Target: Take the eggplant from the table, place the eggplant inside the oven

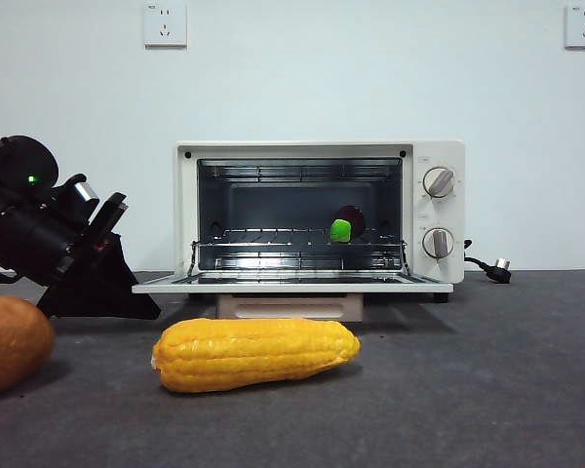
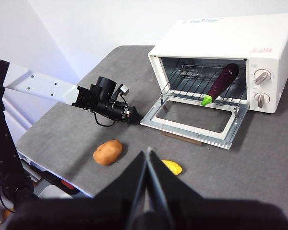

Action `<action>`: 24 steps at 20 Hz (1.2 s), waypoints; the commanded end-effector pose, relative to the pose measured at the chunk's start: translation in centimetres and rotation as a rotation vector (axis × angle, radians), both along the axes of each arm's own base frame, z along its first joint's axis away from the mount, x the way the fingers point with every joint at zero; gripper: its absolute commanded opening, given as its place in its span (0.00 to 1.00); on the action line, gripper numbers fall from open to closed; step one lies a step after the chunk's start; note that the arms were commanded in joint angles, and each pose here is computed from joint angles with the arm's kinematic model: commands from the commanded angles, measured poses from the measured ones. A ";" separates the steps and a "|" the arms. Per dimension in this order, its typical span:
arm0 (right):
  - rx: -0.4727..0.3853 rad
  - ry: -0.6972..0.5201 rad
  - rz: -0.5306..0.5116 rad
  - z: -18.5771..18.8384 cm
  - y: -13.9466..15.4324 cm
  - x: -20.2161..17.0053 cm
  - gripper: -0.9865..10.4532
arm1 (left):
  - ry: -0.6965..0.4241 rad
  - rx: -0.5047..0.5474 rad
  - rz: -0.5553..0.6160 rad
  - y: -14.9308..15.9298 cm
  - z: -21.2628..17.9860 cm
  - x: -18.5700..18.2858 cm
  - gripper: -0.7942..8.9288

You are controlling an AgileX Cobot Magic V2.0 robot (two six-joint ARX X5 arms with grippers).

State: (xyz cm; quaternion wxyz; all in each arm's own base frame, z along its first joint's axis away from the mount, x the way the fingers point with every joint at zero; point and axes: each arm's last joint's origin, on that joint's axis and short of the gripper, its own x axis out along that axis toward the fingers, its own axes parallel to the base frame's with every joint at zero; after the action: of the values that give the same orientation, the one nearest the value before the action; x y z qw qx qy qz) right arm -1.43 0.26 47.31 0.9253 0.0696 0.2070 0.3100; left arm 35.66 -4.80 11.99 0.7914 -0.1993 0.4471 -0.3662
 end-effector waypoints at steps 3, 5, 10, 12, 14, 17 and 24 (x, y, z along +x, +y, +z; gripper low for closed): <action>-0.007 0.026 -0.008 -0.3 -0.1 -0.1 0.08 | 0.004 -0.122 -0.004 0.3 0.2 0.4 0.07; -0.011 0.024 -0.019 -0.3 -0.1 -0.1 0.08 | -0.010 -0.184 -0.006 0.4 0.7 0.7 0.08; -0.014 0.028 -0.021 -0.4 -0.1 0.0 0.08 | -0.078 -0.233 -0.005 0.5 2.8 1.5 0.07; -0.017 0.035 -0.021 -0.5 0.0 0.1 0.08 | -0.099 -0.254 -0.013 0.4 3.9 2.1 0.08; -0.018 0.038 -0.021 -0.6 0.0 0.2 0.08 | -0.132 -0.261 -0.016 0.3 5.1 3.0 0.08; -0.019 0.042 -0.021 -0.7 0.0 0.3 0.08 | -0.183 -0.264 -0.016 0.3 6.8 4.0 0.08; -0.021 0.046 -0.021 -0.8 0.1 0.3 0.08 | -0.321 -0.212 0.051 0.4 10.4 6.0 0.08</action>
State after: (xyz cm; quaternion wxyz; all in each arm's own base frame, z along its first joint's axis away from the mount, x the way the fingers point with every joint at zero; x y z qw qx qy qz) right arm -1.04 0.37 46.97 0.9268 0.0673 0.2156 0.2999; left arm 41.62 -4.35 22.15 0.8339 -0.2338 0.2739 -0.4183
